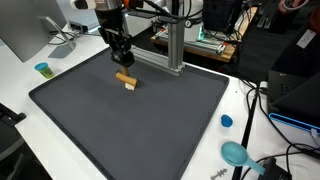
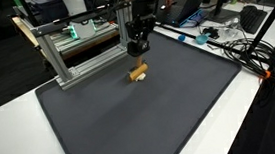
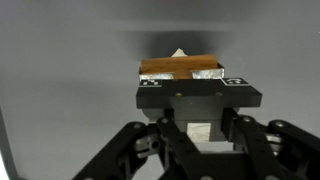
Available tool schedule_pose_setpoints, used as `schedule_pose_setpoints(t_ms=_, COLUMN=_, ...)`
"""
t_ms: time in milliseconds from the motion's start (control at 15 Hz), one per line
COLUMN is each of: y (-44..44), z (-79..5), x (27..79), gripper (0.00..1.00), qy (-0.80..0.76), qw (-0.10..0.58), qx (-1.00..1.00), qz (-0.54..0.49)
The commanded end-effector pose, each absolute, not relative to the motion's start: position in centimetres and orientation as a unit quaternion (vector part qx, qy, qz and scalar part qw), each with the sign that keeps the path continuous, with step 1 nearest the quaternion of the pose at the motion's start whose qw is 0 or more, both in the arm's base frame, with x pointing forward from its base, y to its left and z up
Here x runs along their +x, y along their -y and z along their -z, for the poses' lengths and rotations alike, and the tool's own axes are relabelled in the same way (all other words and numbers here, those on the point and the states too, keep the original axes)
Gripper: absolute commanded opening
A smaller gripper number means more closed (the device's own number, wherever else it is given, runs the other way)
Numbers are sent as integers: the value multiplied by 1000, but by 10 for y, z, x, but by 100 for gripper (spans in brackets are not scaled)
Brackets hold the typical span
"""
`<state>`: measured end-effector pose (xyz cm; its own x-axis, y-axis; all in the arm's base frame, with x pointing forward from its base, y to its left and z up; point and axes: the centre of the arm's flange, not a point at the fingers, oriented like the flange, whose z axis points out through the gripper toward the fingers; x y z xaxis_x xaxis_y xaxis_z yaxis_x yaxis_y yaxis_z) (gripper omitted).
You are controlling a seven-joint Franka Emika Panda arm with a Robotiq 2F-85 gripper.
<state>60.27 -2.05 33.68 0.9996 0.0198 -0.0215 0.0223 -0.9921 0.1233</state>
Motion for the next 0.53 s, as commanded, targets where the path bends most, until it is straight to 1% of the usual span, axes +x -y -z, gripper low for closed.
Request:
schedule_pose_setpoints(t_ms=0, y=25, z=-328, x=614, gripper=21, qy=-4, qw=50, qx=999, qz=12)
schedule_pose_setpoints(t_ms=200, y=23, z=-323, x=616, gripper=21, qy=-5, qw=47, qx=999, qz=16)
schedule_pose_setpoints(t_ms=467, y=12, z=-322, x=623, gripper=21, qy=-8, qw=42, qx=999, qz=-4)
